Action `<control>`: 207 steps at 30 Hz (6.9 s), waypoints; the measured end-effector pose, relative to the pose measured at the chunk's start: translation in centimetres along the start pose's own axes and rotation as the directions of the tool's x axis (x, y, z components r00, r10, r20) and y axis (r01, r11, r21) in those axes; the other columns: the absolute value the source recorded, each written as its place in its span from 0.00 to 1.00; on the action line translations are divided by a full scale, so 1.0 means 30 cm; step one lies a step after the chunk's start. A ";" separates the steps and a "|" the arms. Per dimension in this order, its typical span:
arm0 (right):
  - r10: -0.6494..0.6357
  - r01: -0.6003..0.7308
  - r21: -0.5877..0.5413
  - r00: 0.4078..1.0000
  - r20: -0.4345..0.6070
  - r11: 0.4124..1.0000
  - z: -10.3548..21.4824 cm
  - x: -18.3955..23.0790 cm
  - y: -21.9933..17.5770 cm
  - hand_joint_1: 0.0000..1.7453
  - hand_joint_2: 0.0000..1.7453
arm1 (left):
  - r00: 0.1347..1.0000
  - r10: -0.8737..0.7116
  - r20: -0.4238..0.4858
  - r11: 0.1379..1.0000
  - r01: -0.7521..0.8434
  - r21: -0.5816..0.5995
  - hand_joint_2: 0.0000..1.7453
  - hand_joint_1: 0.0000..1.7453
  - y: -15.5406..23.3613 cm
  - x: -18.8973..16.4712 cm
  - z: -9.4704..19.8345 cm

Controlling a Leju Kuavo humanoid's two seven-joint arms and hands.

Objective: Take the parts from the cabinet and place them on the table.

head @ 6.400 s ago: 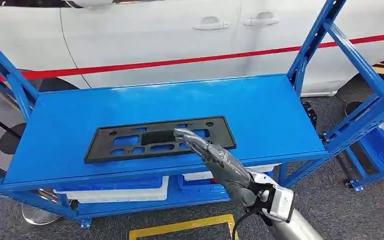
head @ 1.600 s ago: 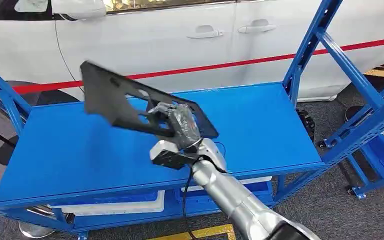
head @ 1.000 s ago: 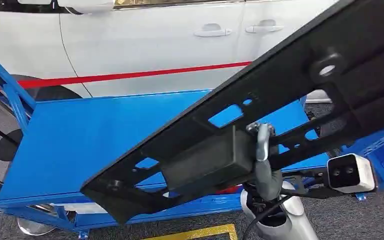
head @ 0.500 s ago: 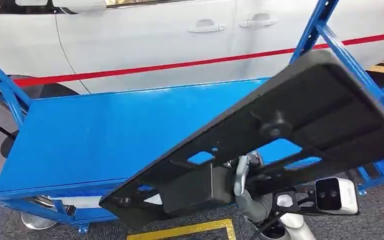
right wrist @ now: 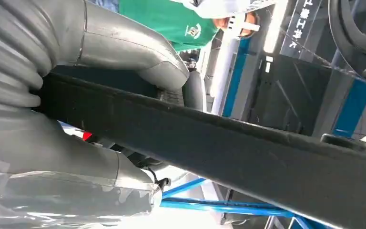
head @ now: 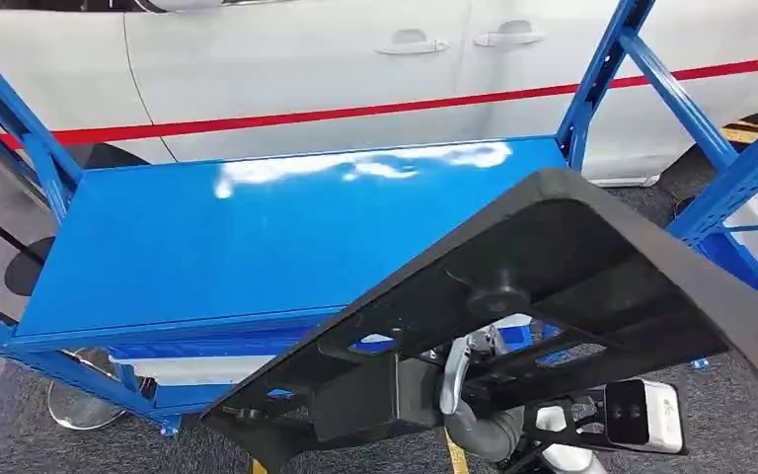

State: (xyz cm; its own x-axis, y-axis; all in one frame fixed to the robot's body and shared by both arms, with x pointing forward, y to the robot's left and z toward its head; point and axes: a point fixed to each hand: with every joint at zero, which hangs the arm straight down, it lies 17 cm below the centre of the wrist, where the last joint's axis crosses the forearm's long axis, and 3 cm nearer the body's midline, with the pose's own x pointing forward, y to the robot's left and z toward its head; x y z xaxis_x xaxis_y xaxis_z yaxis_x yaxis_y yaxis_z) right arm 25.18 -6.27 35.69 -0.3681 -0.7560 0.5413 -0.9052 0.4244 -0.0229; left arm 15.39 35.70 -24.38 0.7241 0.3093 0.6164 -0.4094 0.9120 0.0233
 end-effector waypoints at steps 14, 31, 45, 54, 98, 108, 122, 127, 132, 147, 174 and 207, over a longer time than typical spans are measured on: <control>0.009 -0.009 -0.009 1.000 -0.016 1.000 0.009 -0.006 -0.009 0.93 1.00 | 1.000 -0.010 -0.003 1.000 0.010 0.000 1.00 0.00 0.008 -0.009 0.004; 0.023 -0.023 -0.011 0.999 -0.041 1.000 0.031 -0.017 -0.021 0.93 1.00 | 0.998 -0.024 -0.062 0.999 0.025 0.029 1.00 0.00 0.051 -0.045 0.003; 0.079 -0.081 -0.022 0.994 -0.078 0.996 0.060 -0.033 -0.042 0.93 1.00 | 0.956 0.028 -0.293 0.967 0.048 0.250 1.00 0.00 0.259 -0.190 0.038; 0.139 -0.141 -0.040 0.989 -0.054 0.989 0.064 0.007 -0.075 0.93 1.00 | 0.944 0.085 -0.319 0.944 0.026 0.328 1.00 0.00 0.339 -0.205 0.051; 0.289 -0.290 -0.011 0.956 -0.054 0.957 0.091 0.064 -0.079 0.93 1.00 | 0.909 0.049 -0.415 0.935 0.104 0.338 1.00 0.00 0.292 -0.277 0.084; 0.353 -0.355 -0.023 0.933 -0.064 0.934 0.100 0.067 -0.082 0.93 1.00 | 0.943 0.019 -0.333 0.940 0.096 0.326 1.00 0.00 0.396 -0.183 0.045; 0.390 -0.390 -0.076 0.921 -0.018 0.918 0.083 0.124 -0.083 0.93 1.00 | 0.957 -0.076 -0.279 0.944 0.159 0.288 1.00 0.00 0.490 -0.059 0.001; 0.375 -0.374 -0.078 0.927 0.006 0.924 0.077 0.154 -0.068 0.93 1.00 | 0.952 -0.105 -0.286 0.942 0.187 0.277 1.00 0.00 0.495 -0.044 -0.006; 0.357 -0.356 -0.065 0.934 0.014 0.932 0.074 0.160 -0.063 0.93 1.00 | 0.955 -0.105 -0.277 0.944 0.183 0.273 1.00 0.00 0.484 -0.028 -0.014; 0.392 -0.393 -0.067 0.919 -0.026 0.917 0.094 0.147 -0.112 0.93 1.00 | 0.949 -0.105 -0.298 0.941 0.192 0.278 1.00 0.00 0.465 -0.067 -0.001; 0.373 -0.376 -0.020 0.924 -0.085 0.927 0.060 0.062 -0.072 0.93 1.00 | 0.941 -0.080 -0.329 0.951 0.171 0.258 1.00 0.00 0.344 -0.137 0.013; 0.104 -0.078 0.150 0.979 -0.175 0.986 -0.024 -0.111 0.042 0.93 1.00 | 0.968 -0.062 -0.244 0.973 0.113 0.201 1.00 0.00 0.237 -0.119 0.004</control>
State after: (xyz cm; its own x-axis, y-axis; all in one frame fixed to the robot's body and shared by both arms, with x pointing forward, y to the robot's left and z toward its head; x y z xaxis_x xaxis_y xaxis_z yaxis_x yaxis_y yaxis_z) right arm 25.44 -2.85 34.46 -0.4172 -0.6086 0.6749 -0.8954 0.4023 -0.1907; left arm 9.84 41.04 -26.32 0.8615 0.3087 0.4031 -0.4284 0.8682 0.2506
